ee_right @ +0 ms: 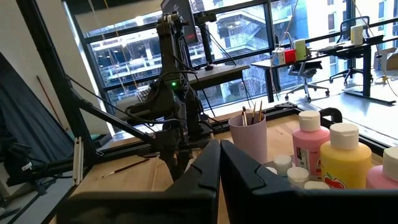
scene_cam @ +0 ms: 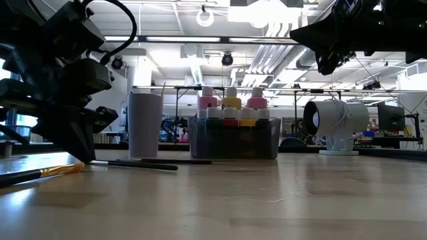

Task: Pick & Place Paint Supplies
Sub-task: Put the silver paint brush into the purple cup

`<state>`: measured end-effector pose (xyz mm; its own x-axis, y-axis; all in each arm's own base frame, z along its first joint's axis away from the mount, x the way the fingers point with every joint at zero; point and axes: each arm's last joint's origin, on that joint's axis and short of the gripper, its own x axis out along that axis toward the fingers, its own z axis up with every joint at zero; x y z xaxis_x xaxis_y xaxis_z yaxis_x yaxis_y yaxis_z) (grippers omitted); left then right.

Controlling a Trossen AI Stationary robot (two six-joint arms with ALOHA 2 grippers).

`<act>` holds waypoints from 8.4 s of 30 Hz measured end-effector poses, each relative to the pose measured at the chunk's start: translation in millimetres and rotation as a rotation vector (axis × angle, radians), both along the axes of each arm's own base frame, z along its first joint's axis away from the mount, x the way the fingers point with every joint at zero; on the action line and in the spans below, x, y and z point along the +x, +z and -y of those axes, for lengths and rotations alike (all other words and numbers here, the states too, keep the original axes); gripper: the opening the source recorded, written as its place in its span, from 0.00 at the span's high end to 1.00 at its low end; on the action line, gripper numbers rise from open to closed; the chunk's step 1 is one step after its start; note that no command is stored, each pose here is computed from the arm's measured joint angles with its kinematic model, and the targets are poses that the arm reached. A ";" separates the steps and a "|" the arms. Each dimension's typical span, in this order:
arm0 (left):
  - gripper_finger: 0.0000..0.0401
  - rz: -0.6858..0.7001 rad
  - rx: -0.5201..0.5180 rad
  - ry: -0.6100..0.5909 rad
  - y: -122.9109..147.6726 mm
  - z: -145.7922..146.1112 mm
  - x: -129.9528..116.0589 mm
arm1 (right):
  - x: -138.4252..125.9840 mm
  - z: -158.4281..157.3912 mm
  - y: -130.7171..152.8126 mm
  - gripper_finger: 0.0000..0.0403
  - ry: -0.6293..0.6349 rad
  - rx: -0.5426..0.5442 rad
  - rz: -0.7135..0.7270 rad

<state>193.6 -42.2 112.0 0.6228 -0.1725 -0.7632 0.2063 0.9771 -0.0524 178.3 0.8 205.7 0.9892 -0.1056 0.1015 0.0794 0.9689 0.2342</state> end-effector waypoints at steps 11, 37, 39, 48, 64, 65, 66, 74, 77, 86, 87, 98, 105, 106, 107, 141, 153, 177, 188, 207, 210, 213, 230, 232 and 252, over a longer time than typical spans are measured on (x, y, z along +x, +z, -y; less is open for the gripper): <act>1.00 -0.017 -0.087 -0.070 0.0 3.2 -1.1 | 0.0 -0.1 0.0 0.99 0.004 0.000 0.000; 1.00 -0.262 0.071 -0.057 78.4 7.3 30.8 | 0.3 -2.9 -1.6 0.99 0.102 0.031 -0.015; 1.00 -0.287 0.073 -0.049 79.0 6.4 27.2 | 0.4 -4.0 -2.8 0.99 0.137 0.029 -0.027; 1.00 -0.259 0.105 -0.037 91.0 2.7 15.2 | 0.6 -3.6 -4.7 0.99 0.126 0.055 -0.045; 1.00 -0.126 0.216 0.066 109.7 -3.9 7.6 | 4.2 -5.9 -10.5 0.99 0.125 0.084 -0.082; 1.00 -0.132 0.218 0.065 109.3 -4.0 7.1 | 6.8 -7.3 -9.7 0.99 0.131 0.079 -0.085; 1.00 -0.135 0.219 0.065 109.2 -4.1 6.8 | 10.2 -9.2 -7.4 0.99 0.135 0.078 -0.083; 1.00 -0.119 0.217 0.068 110.0 -3.8 8.2 | 67.1 -28.3 13.0 0.99 0.178 -0.067 -0.153; 1.00 -0.114 0.215 0.068 110.2 -3.8 8.6 | 91.4 -31.4 10.1 0.99 0.185 -0.107 -0.206; 1.00 -0.072 0.204 0.072 112.5 -2.9 12.0 | 139.8 -30.5 -24.6 0.99 0.282 -0.099 -0.315; 1.00 -0.057 0.197 0.070 113.4 -2.5 13.3 | 143.7 -31.1 -28.9 0.99 0.281 -0.098 -0.323; 1.00 -0.028 0.186 0.067 115.3 -1.8 15.7 | 175.8 -29.5 -38.9 0.92 0.266 -0.021 -0.338; 1.00 -0.012 0.182 0.068 116.2 -1.6 16.8 | 192.0 -33.6 -43.3 0.69 0.258 -0.007 -0.406; 1.00 -0.006 0.180 0.069 116.6 -1.5 17.3 | 193.4 -34.9 -42.6 0.67 0.260 -0.009 -0.414; 1.00 -0.002 0.179 0.069 116.8 -1.4 17.7 | 194.2 -35.3 -42.3 0.65 0.257 -0.011 -0.424; 1.00 0.039 0.155 0.062 119.6 -0.2 20.9 | 251.6 -50.0 -85.6 0.66 0.212 0.027 -0.519; 1.00 0.043 0.150 0.057 120.0 0.1 21.2 | 251.0 -50.3 -88.5 0.66 0.215 0.053 -0.570; 1.00 0.099 0.143 0.063 123.7 0.7 25.2 | 250.5 -54.9 -88.3 0.71 0.190 0.060 -0.566; 1.00 0.094 0.144 0.063 123.4 0.7 24.9 | 250.4 -55.0 -88.4 0.97 0.198 0.041 -0.567; 1.00 0.111 0.174 0.105 124.2 -0.8 25.8 | 250.3 -55.6 -88.4 0.98 0.229 0.049 -0.569; 1.00 0.111 0.177 0.107 124.2 -0.8 25.8 | 250.2 -55.7 -88.4 0.98 0.232 0.044 -0.569; 1.00 0.111 0.178 0.106 124.2 -0.8 25.8 | 250.2 -55.9 -88.4 0.98 0.240 0.044 -0.569; 1.00 0.111 0.171 0.013 125.4 0.8 23.7 | 250.5 -52.5 -88.6 0.99 0.242 0.055 -0.570; 1.00 0.121 0.205 0.051 129.0 -1.8 19.0 | 250.5 -52.4 -88.6 0.99 0.242 0.055 -0.570; 1.00 0.574 0.030 0.216 119.6 -24.5 -79.9 | 252.4 -53.3 -84.4 0.99 0.257 0.049 -0.522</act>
